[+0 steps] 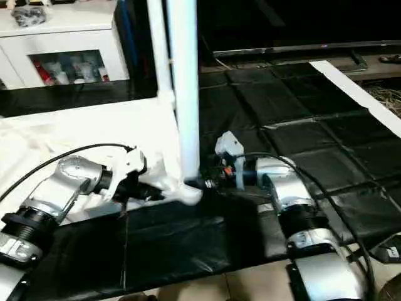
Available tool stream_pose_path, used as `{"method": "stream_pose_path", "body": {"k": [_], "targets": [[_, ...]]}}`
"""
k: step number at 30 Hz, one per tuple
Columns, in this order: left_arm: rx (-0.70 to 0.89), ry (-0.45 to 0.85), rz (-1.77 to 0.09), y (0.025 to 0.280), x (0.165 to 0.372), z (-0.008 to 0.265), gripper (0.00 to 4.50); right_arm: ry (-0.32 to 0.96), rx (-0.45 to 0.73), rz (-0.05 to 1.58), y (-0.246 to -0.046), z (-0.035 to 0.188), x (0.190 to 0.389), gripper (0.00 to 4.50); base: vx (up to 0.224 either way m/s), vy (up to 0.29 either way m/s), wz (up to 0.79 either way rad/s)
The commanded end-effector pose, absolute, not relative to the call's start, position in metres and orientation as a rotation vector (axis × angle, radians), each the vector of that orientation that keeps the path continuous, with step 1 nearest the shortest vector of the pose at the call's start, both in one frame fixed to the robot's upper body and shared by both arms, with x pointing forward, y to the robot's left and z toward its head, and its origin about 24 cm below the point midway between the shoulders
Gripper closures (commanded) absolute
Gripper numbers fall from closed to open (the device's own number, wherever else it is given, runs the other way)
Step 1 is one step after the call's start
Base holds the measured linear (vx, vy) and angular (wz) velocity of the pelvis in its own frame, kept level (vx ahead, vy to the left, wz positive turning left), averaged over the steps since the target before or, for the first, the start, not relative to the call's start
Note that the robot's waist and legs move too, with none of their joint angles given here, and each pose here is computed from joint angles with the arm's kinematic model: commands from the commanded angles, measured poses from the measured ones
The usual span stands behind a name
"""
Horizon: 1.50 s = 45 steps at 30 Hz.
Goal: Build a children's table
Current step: Rotate leg to tighten
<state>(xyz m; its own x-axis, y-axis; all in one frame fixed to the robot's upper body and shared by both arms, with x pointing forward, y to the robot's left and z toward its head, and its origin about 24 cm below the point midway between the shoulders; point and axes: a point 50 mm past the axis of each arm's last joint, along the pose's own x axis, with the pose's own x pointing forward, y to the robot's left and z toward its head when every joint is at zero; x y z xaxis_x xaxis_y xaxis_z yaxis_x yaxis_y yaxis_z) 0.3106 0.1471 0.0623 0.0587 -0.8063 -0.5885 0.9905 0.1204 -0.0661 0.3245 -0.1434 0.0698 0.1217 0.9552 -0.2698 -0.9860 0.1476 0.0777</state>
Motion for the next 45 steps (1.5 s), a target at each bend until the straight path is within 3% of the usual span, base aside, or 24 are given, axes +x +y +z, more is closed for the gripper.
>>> {"method": "stream_pose_path", "body": {"k": [1, 4, 22, 29, 33, 36, 39, 40, 45], "targets": [[0.454, 0.572, -1.542, 0.141, 0.304, 0.064, 4.50, 0.278, -0.161, 1.518, -0.143, 0.076, 0.322, 0.92, 0.000, 0.000, 0.00], [0.467, 0.576, -1.564, 0.142, 0.304, 0.064, 4.50, 0.290, -0.161, 1.549, -0.143, 0.077, 0.321, 0.92, 0.000, 0.000, 0.00], [0.510, 0.585, -1.656, 0.138, 0.300, 0.064, 4.50, 0.349, -0.130, 1.701, -0.129, 0.072, 0.316, 2.42, 0.000, 0.000, 0.00], [0.507, 0.587, -1.648, 0.138, 0.300, 0.063, 4.50, 0.364, -0.111, 1.709, -0.130, 0.071, 0.314, 2.55, 0.000, 0.000, 0.00], [0.414, 0.582, -1.558, 0.133, 0.306, 0.060, 4.50, 0.359, -0.045, 1.704, -0.128, 0.069, 0.310, 2.55, 0.000, 0.000, 0.00], [0.357, 0.573, -1.501, 0.129, 0.310, 0.060, 4.50, 0.354, -0.008, 1.659, -0.127, 0.066, 0.310, 2.55, 0.000, 0.000, 0.00], [0.305, 0.554, -1.406, 0.121, 0.318, 0.061, 4.50, 0.368, -0.003, 1.487, -0.119, 0.058, 0.316, 2.55, 0.000, 0.000, 0.00], [0.274, 0.544, -1.339, 0.115, 0.324, 0.062, 4.50, 0.368, 0.001, 1.352, -0.113, 0.053, 0.323, 2.55, 0.000, 0.000, 0.00], [0.208, 0.527, -1.208, 0.100, 0.335, 0.065, 4.50, 0.360, 0.039, 1.131, -0.094, 0.048, 0.335, 2.55, 0.000, 0.000, 0.00]]}}
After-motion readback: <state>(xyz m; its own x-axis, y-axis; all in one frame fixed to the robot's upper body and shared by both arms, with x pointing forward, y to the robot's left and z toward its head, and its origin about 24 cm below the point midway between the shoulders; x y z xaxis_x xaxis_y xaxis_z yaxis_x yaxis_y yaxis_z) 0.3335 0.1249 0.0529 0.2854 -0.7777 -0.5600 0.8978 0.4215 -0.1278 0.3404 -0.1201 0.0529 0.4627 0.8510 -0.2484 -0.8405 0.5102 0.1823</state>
